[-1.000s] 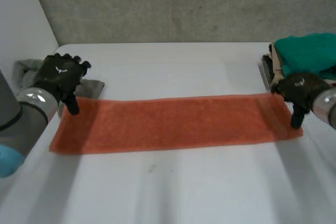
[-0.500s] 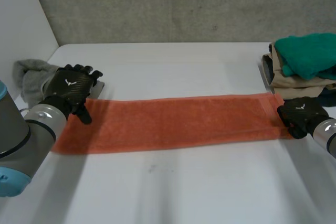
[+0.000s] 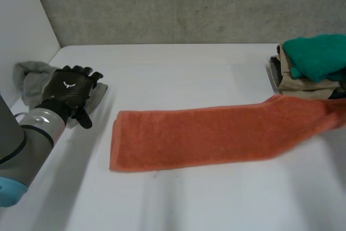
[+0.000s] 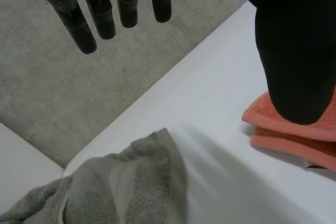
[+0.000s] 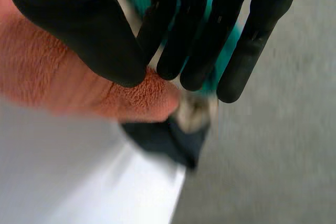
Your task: Fold the laundry.
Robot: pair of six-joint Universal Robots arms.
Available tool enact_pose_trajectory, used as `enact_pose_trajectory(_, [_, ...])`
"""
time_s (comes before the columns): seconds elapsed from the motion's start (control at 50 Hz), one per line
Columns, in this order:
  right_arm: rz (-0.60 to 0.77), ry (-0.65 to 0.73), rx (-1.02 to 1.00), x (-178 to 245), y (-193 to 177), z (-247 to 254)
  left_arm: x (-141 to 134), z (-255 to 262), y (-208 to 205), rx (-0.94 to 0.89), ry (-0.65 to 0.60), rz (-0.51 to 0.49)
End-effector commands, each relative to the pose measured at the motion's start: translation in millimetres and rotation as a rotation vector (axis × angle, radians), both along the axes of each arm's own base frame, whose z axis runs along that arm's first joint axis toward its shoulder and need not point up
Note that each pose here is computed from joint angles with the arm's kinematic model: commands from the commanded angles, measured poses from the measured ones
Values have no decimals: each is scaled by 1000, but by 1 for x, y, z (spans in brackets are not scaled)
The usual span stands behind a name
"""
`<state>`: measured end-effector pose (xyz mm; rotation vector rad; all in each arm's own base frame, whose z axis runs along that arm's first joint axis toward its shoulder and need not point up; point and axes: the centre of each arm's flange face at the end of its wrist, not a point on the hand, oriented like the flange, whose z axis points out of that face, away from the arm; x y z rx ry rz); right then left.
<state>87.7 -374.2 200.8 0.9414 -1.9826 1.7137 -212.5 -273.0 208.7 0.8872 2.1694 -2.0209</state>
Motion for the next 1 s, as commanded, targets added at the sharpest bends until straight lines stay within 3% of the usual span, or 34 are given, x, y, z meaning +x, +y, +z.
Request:
enact_pose_trajectory(0.02, [408,-119,-204,146,53,36,6,17,1,-52,14,20])
enact_pose_trajectory(0.12, [701,-165,-287,235,118,34,16,26,0,-62,57,55])
enact_pose_trajectory(0.26, [1064,-153,-122,331,224,-42,20,27,4,-40,132,68])
enact_pose_trajectory(0.38, [1103,-114,-53,346,238,-71,20,24,6,-30,133,69])
enact_pose_trajectory(0.46, [1040,-132,-78,344,230,-57,20,24,6,-29,131,69])
enact_pose_trajectory(0.6, [751,-255,-72,317,201,-15,17,28,5,-46,137,57])
enact_pose_trajectory(0.68, [610,-217,70,276,177,-13,13,30,7,-52,139,44])
enact_pose_trajectory(0.8, [447,-142,309,223,160,-49,-2,29,13,-56,143,-8])
enact_pose_trajectory(1.0, [306,-105,131,187,119,-65,-12,19,16,-32,138,-42])
